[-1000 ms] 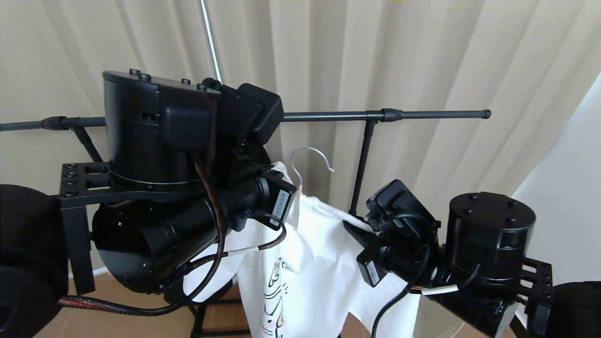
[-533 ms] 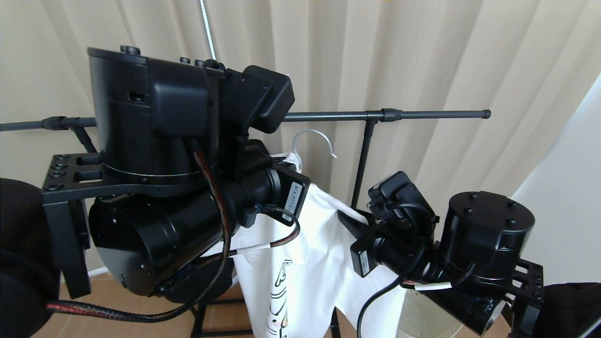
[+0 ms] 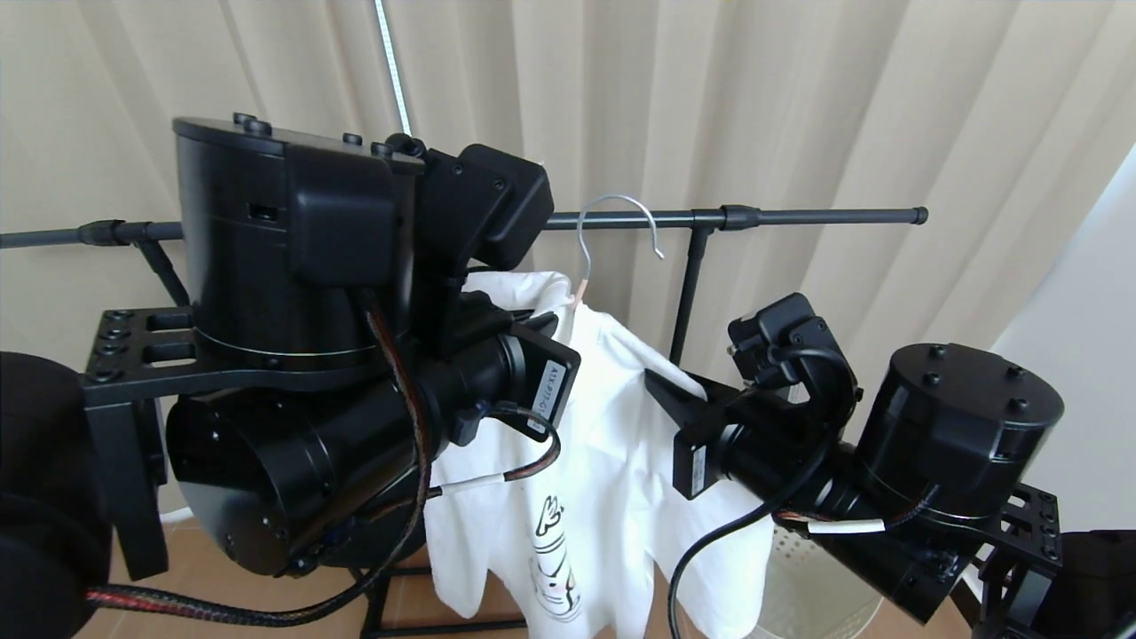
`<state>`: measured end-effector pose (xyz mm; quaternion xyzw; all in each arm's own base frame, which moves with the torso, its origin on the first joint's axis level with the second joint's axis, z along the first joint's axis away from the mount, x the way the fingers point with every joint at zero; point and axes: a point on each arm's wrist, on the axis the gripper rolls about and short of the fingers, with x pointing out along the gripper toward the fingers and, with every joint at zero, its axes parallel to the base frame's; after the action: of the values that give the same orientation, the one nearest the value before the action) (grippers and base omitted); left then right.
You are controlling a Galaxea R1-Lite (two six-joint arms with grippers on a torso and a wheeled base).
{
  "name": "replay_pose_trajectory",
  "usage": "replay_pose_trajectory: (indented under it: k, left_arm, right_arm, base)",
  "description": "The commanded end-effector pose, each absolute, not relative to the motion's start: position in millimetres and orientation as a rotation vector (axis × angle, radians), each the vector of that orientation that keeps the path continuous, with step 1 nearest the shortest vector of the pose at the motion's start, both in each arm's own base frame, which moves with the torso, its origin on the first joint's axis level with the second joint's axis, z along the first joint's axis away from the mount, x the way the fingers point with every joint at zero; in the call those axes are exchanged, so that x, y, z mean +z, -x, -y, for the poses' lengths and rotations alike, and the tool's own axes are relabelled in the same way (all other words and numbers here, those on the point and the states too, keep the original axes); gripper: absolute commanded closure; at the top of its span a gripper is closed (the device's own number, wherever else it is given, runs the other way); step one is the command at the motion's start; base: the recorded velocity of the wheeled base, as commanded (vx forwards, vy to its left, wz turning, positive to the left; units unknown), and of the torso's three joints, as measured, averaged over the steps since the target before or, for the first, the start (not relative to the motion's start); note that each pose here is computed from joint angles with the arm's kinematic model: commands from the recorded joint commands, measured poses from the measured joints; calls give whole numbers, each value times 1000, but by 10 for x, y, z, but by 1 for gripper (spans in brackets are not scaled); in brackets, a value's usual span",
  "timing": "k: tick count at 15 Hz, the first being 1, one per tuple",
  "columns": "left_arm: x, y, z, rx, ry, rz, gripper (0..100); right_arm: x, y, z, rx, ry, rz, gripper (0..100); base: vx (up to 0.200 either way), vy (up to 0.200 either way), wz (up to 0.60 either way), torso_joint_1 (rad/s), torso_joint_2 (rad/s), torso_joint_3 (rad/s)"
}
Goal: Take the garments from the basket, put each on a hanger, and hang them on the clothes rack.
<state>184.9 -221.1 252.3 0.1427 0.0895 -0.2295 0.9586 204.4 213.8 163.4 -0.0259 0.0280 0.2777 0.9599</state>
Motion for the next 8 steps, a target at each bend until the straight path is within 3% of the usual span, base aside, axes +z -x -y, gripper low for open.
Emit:
replay_pose_trajectory:
  k: [1, 8]
  left_arm:
    - [2553, -1825, 2172, -463, -283, -173, 100]
    - [2431, -1798, 2133, -474, -302, -205, 100]
  right_arm:
    - [1644, -2042, -2138, 563, 50, -51, 100]
    - [1713, -2057, -2149, 563, 2, -21, 100]
  base:
    - [0, 0, 0, 0, 0, 0]
    - [0, 0, 0, 0, 0, 0]
